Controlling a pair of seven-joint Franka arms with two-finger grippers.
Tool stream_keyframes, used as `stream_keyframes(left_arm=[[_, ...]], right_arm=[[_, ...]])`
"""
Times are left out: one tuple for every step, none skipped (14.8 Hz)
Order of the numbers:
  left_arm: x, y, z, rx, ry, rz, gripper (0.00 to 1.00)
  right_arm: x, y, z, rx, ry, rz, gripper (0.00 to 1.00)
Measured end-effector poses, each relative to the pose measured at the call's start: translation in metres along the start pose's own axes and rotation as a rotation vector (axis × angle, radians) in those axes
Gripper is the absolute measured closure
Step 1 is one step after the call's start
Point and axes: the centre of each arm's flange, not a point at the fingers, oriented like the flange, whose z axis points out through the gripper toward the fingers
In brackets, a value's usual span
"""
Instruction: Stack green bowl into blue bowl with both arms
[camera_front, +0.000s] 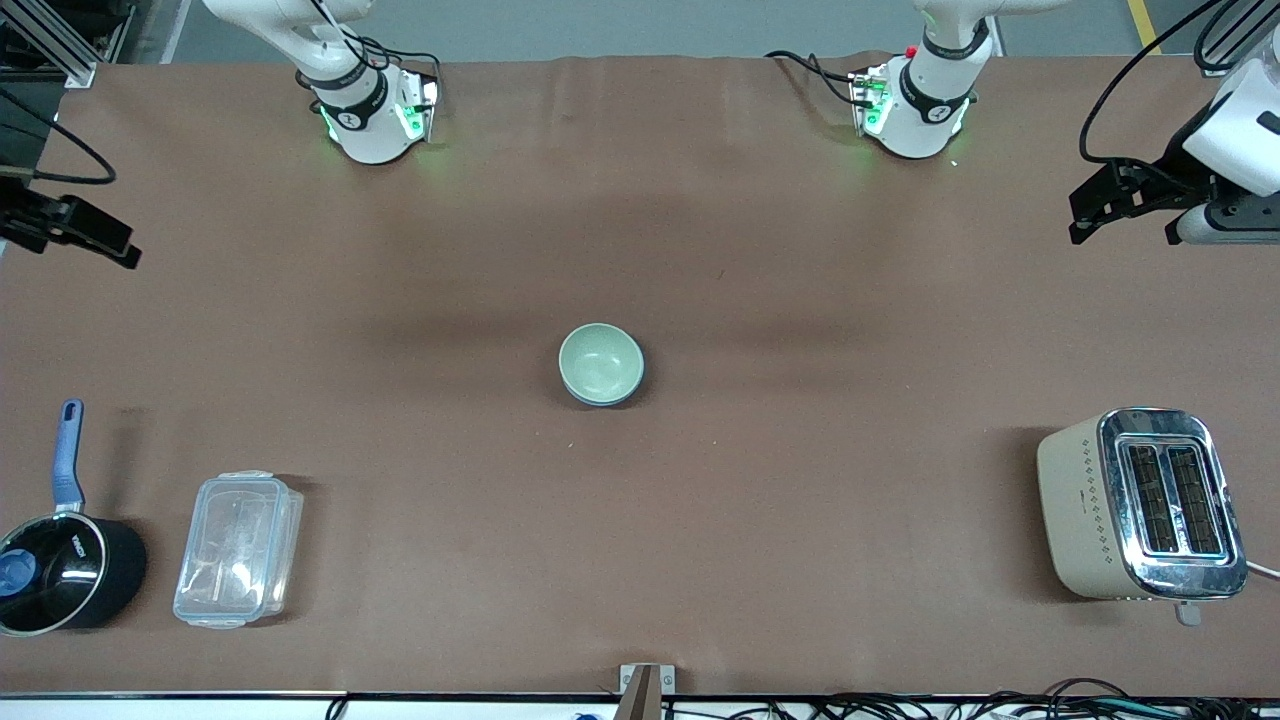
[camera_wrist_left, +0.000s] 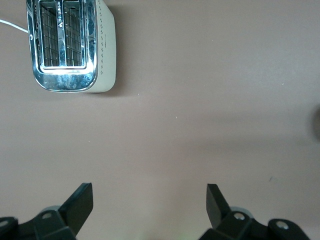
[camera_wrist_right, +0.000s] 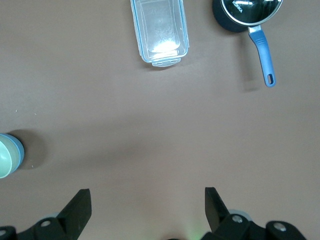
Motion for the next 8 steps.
stream_keyframes(left_arm=[[0.000, 0.000, 0.000, 0.000, 0.001, 0.000, 0.00], [0.000, 0.000, -0.001, 0.000, 0.002, 0.000, 0.00], [0.000, 0.000, -0.001, 0.000, 0.003, 0.000, 0.00], [0.000, 0.000, -0.002, 0.000, 0.004, 0.000, 0.00], [0.000, 0.000, -0.002, 0.000, 0.005, 0.000, 0.00], [0.000, 0.000, -0.003, 0.000, 0.006, 0.000, 0.00], [0.000, 0.000, -0.003, 0.000, 0.007, 0.000, 0.00], [0.000, 0.000, -0.004, 0.000, 0.007, 0.001, 0.00]], right_arm=[[0.001, -0.001, 0.001, 0.000, -0.002, -0.009, 0.00], [0.002, -0.004, 0.003, -0.001, -0.006, -0.018, 0.00], [0.003, -0.008, 0.006, -0.002, -0.010, -0.026, 0.00], [0.006, -0.010, 0.010, -0.002, -0.009, -0.031, 0.00], [0.008, -0.012, 0.013, -0.002, -0.006, -0.035, 0.00], [0.009, -0.013, 0.014, 0.000, -0.004, -0.036, 0.00], [0.010, -0.014, 0.014, 0.009, -0.002, -0.036, 0.00], [0.010, -0.014, 0.013, 0.020, 0.003, -0.036, 0.00]])
